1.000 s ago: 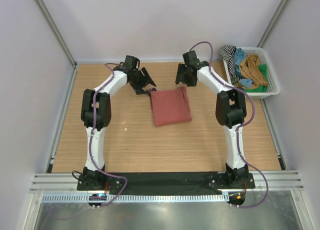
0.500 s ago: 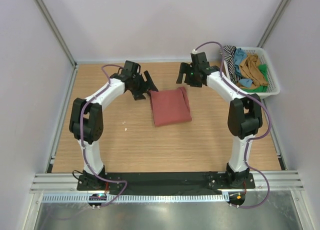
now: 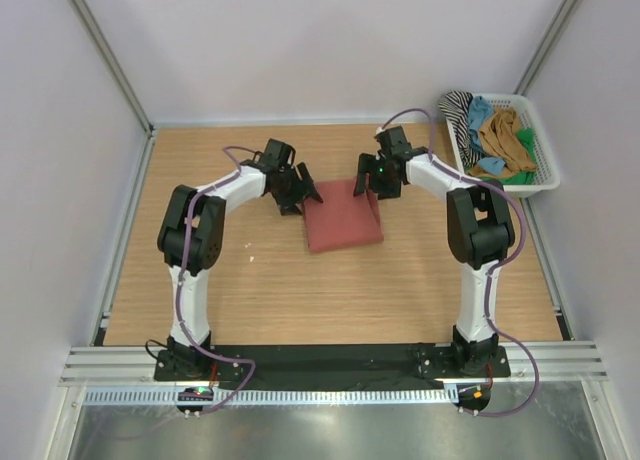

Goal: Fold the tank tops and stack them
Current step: Fold the tank top, then neatly place the folded tank top to the corner, then grab the tank top from the pile

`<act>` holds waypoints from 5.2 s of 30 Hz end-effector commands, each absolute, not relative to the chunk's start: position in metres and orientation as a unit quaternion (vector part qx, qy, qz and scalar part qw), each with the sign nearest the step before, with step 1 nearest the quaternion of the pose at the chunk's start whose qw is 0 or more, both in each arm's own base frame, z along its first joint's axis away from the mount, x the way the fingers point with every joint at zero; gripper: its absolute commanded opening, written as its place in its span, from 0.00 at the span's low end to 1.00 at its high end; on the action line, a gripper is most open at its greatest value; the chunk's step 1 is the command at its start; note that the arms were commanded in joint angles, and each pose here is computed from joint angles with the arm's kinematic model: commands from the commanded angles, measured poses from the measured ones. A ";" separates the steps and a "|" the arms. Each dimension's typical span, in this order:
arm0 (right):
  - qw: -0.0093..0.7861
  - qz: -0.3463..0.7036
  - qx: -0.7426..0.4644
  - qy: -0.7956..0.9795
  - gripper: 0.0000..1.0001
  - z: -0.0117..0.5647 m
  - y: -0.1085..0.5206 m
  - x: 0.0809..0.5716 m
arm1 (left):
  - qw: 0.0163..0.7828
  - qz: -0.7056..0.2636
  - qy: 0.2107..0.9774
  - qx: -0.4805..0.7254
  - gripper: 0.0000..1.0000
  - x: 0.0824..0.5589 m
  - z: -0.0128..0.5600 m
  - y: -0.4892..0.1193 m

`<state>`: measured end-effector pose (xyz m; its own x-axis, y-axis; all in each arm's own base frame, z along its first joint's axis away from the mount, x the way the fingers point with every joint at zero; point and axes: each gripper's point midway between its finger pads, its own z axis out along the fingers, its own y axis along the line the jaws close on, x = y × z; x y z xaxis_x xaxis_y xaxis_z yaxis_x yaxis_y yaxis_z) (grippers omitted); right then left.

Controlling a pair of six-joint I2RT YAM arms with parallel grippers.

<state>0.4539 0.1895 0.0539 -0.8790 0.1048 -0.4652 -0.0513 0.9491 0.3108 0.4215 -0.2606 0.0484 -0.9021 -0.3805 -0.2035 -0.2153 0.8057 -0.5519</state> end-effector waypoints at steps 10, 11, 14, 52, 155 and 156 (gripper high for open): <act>0.215 0.265 0.016 0.940 0.40 0.035 0.213 0.446 | 0.159 -0.323 0.919 -0.161 0.31 0.442 0.048 -0.282; 0.214 0.290 0.010 0.933 0.37 0.038 0.222 0.445 | 0.157 -0.327 0.917 -0.164 0.28 0.444 0.047 -0.280; 0.202 0.336 0.014 0.920 0.26 0.042 0.237 0.444 | 0.144 -0.347 0.911 -0.171 0.18 0.445 0.047 -0.277; 0.255 0.293 0.268 0.882 0.01 0.057 0.085 0.307 | 0.180 -0.372 0.906 -0.095 1.00 0.318 0.111 -0.230; 0.567 0.177 0.059 0.803 1.00 0.125 0.173 0.332 | 0.479 -0.184 0.857 0.043 1.00 0.270 0.127 -0.183; 0.567 0.178 0.060 0.802 1.00 0.126 0.173 0.332 | 0.479 -0.185 0.857 0.043 1.00 0.270 0.127 -0.184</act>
<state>0.3247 0.1701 0.1122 -0.3974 0.2484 -0.8834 -0.1178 0.9409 0.3176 0.2611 -0.1774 0.1099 -0.5755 -0.0818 -0.8137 0.2398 0.9344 -0.2635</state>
